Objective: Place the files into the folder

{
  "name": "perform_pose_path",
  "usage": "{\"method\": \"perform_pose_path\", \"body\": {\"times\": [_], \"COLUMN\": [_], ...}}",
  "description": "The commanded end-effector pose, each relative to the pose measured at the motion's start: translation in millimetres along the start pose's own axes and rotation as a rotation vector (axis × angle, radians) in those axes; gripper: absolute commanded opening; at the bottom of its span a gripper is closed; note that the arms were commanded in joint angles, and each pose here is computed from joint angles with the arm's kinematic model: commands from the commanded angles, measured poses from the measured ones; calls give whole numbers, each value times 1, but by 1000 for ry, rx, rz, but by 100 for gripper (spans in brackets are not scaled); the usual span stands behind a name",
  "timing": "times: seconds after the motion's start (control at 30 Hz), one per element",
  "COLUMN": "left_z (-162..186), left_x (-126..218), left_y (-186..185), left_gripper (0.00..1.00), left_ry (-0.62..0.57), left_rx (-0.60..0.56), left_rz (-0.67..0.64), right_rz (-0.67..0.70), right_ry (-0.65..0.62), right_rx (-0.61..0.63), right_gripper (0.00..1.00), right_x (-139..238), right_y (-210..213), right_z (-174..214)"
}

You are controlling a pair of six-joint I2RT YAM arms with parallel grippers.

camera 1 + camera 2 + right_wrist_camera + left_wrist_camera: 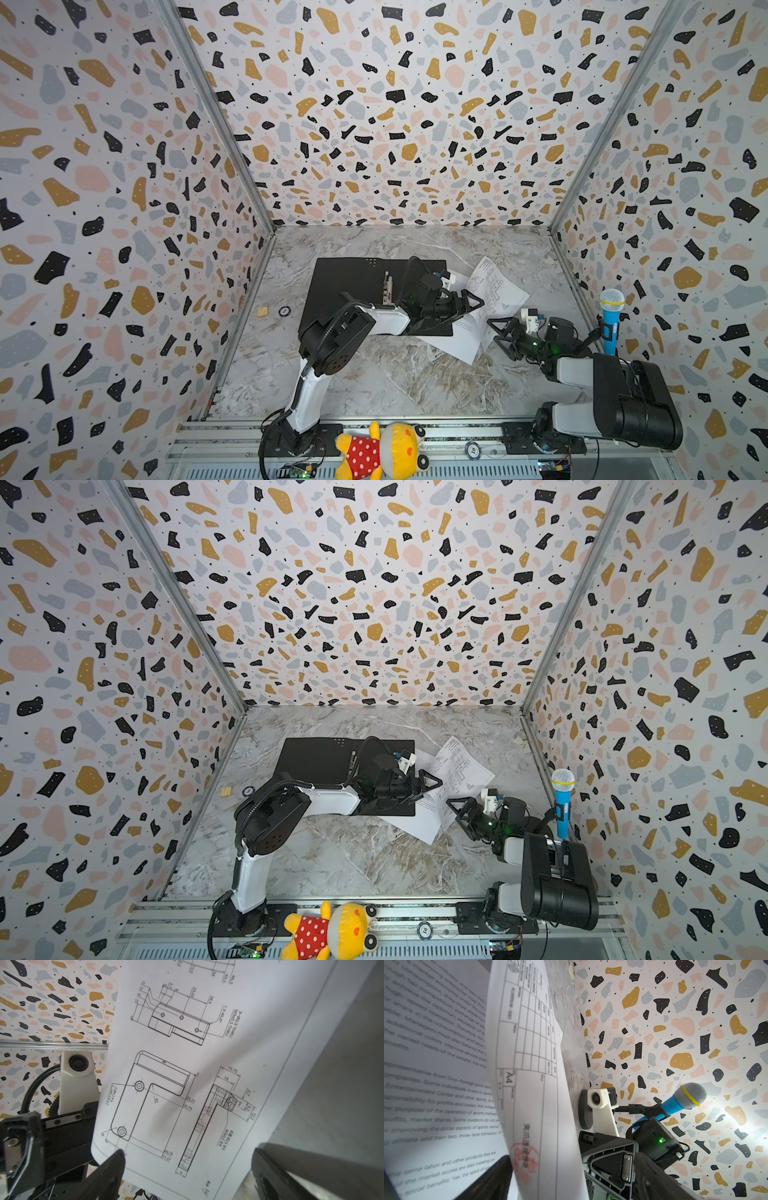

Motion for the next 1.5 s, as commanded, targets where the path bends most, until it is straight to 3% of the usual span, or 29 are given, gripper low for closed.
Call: {"method": "perform_pose_path", "body": {"times": [0.0,0.13,0.4,0.9,1.07,1.27,1.47], "left_z": [2,2,1,1,1,0,0], "left_x": [6,5,9,15,15,15,21], "left_y": [-12,-8,12,15,13,0,-6], "left_gripper": [92,92,92,92,93,93,93], "left_ry": [-7,-6,-12,-23,-20,-39,-50], "left_rx": [-50,-54,-136,-172,-146,-86,-58], "left_rz": [19,-6,-187,-253,-234,-89,-37], "right_rz": [172,184,224,230,227,227,228], "right_ry": [75,82,84,79,78,77,77], "right_rx": [-105,-85,-103,-101,-105,-104,-106], "right_gripper": [96,97,97,97,97,96,96], "right_x": [2,1,2,4,4,5,5], "right_y": [-26,-25,-32,-33,-33,-33,-33], "right_z": [28,27,30,30,30,32,32]}}
Point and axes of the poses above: each gripper's point midway between its finger pads, its own x axis back along the fingers, its own y axis along the line the jaws close on, z = x × y, the point moved 7 cm from there along x, back along the fingers, and after that the axes turned 13 degrees about x, right-handed, at the moved point
